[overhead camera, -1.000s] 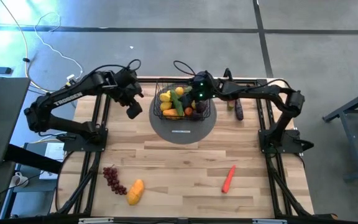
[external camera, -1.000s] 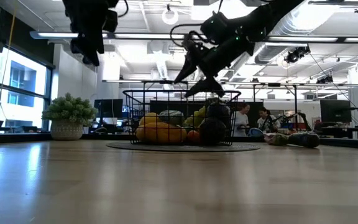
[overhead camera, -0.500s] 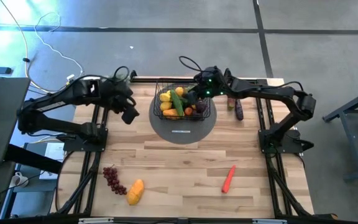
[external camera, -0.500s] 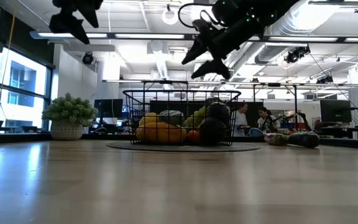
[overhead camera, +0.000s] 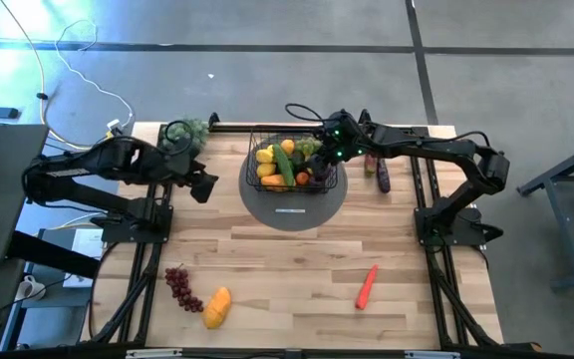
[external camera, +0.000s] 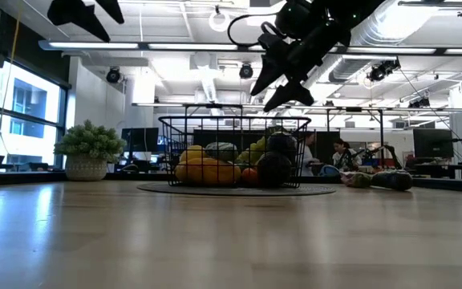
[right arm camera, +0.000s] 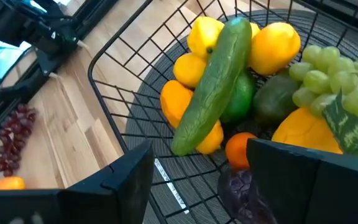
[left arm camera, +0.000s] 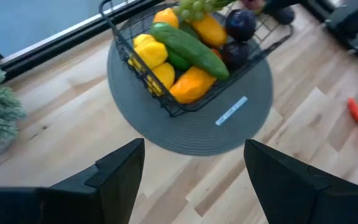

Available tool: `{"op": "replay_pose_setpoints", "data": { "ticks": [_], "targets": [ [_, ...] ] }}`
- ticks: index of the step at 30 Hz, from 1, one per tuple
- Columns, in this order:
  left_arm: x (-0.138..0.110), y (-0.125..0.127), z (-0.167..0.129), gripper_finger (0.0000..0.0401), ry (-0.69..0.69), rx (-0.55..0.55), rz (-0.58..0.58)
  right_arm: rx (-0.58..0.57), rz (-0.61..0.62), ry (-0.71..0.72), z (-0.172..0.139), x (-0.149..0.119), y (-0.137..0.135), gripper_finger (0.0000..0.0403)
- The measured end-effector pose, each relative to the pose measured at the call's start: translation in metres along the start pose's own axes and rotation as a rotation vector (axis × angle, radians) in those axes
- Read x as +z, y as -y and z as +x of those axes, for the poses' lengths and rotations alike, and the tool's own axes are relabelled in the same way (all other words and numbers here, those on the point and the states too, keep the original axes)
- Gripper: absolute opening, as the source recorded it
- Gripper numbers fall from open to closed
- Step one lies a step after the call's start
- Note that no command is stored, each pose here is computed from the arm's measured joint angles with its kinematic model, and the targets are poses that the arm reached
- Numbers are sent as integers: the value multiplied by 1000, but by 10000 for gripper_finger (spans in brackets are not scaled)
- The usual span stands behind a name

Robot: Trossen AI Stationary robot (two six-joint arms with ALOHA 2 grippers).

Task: Build produce basket
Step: Put the yellow mango into the wire basket

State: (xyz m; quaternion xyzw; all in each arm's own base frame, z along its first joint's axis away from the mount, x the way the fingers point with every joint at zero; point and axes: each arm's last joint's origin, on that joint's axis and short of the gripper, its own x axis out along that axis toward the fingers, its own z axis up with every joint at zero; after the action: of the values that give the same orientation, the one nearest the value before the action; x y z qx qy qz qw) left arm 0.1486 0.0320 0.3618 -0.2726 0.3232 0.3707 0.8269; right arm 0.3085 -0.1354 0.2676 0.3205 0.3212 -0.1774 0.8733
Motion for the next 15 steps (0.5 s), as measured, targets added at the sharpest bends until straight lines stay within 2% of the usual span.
{"op": "replay_pose_setpoints", "data": {
  "ticks": [4,10,15],
  "targets": [
    [-5,2,-8,266,6,-45,-19,4,-24,-5,0,0,0,236],
    [-13,10,-12,266,-30,-99,-140,6,-31,-8,0,-1,0,236],
    [-21,24,-9,266,-117,-149,-111,18,-44,-30,0,-2,0,236]
  ]
}}
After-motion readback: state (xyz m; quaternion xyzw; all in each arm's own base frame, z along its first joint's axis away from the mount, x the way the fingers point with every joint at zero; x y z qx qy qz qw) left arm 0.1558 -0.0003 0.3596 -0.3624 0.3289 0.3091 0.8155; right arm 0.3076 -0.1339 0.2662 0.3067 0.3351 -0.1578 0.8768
